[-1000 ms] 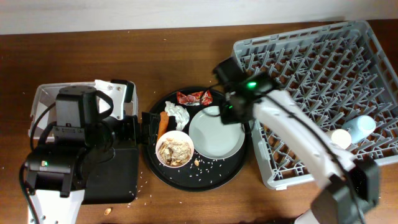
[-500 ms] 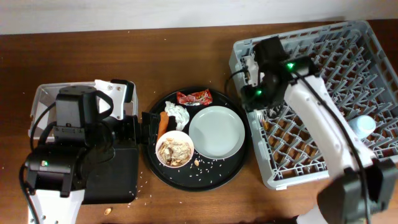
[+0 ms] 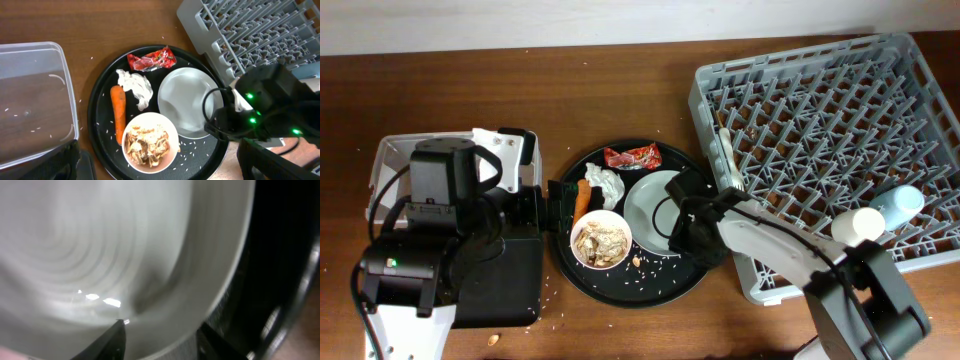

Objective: Sort waste into correct bins and load items into the dishwasher rack
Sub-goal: 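Lift the white plate with the right gripper and stand it in the rack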

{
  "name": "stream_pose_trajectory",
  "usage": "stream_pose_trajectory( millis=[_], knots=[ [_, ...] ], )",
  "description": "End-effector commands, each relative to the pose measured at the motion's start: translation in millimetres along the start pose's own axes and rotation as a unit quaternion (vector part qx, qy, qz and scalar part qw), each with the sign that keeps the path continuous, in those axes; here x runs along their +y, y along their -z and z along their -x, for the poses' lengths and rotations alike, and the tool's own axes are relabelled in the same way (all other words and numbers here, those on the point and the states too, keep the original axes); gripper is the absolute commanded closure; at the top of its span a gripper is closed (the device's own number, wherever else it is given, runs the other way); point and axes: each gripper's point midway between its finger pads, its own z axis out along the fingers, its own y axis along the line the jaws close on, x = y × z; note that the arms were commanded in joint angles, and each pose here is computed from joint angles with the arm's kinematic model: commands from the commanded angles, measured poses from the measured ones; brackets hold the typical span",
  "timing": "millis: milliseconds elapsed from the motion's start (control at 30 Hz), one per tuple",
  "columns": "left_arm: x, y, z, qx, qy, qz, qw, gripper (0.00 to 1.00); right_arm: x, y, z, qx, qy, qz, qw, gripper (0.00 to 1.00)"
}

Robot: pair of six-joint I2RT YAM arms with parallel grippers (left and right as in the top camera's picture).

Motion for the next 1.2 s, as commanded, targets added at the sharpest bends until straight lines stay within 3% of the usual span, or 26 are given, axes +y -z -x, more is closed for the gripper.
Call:
stream_pose_trajectory(
  millis=[0, 200, 267, 367, 467, 500, 567, 600, 667, 733, 1033, 1100, 1133, 1167],
  knots=[
    [-1, 2, 2, -0.005, 0.003, 0.000, 1.000, 0.01, -13, -11, 5, -0.006, 0.005, -0.032, 0.999, 0.96],
    [-1, 2, 2, -0.005, 0.003, 0.000, 1.000, 0.01, -25, 40, 22, -0.052, 0.035, -0.033, 0.997, 0.96],
    [-1, 2, 2, -0.005, 0.003, 0.000, 1.000, 0.01, -23, 71, 37, -0.102, 0.038, -0.039, 0.993, 0.96],
    [-1, 2, 2, -0.005, 0.003, 0.000, 1.000, 0.01, 14, 123, 57, -0.154, 0.117, 0.009, 0.981, 0.96],
    [-1, 2, 2, -0.005, 0.003, 0.000, 1.000, 0.01, 12, 211, 116, -0.300, 0.139, -0.048, 0.942, 0.96],
    [-1, 2, 2, -0.005, 0.003, 0.000, 1.000, 0.01, -7, 270, 154, -0.390, 0.145, -0.113, 0.902, 0.96],
    [-1, 2, 2, -0.005, 0.003, 0.000, 1.000, 0.01, -48, 340, 194, -0.468, 0.160, -0.243, 0.835, 0.96],
    [-1, 2, 2, -0.005, 0.003, 0.000, 1.000, 0.01, -59, 348, 205, -0.460, 0.196, -0.285, 0.818, 0.96],
    [-1, 2, 2, -0.005, 0.003, 0.000, 1.000, 0.01, -95, 353, 224, -0.434, 0.191, -0.367, 0.800, 0.96],
    [-1, 2, 2, -0.005, 0.003, 0.000, 1.000, 0.01, -122, 342, 248, -0.373, 0.231, -0.447, 0.779, 0.96],
    [-1, 2, 2, -0.005, 0.003, 0.000, 1.000, 0.01, -107, 260, 271, -0.290, 0.291, -0.468, 0.783, 0.96],
    [-1, 2, 2, -0.005, 0.003, 0.000, 1.000, 0.01, -100, 253, 270, -0.299, 0.281, -0.459, 0.788, 0.83],
    [-1, 2, 2, -0.005, 0.003, 0.000, 1.000, 0.01, -100, 256, 269, -0.311, 0.263, -0.451, 0.794, 0.54],
    [-1, 2, 2, -0.005, 0.003, 0.000, 1.000, 0.01, -100, 263, 267, -0.330, 0.241, -0.439, 0.800, 0.35]
  ],
)
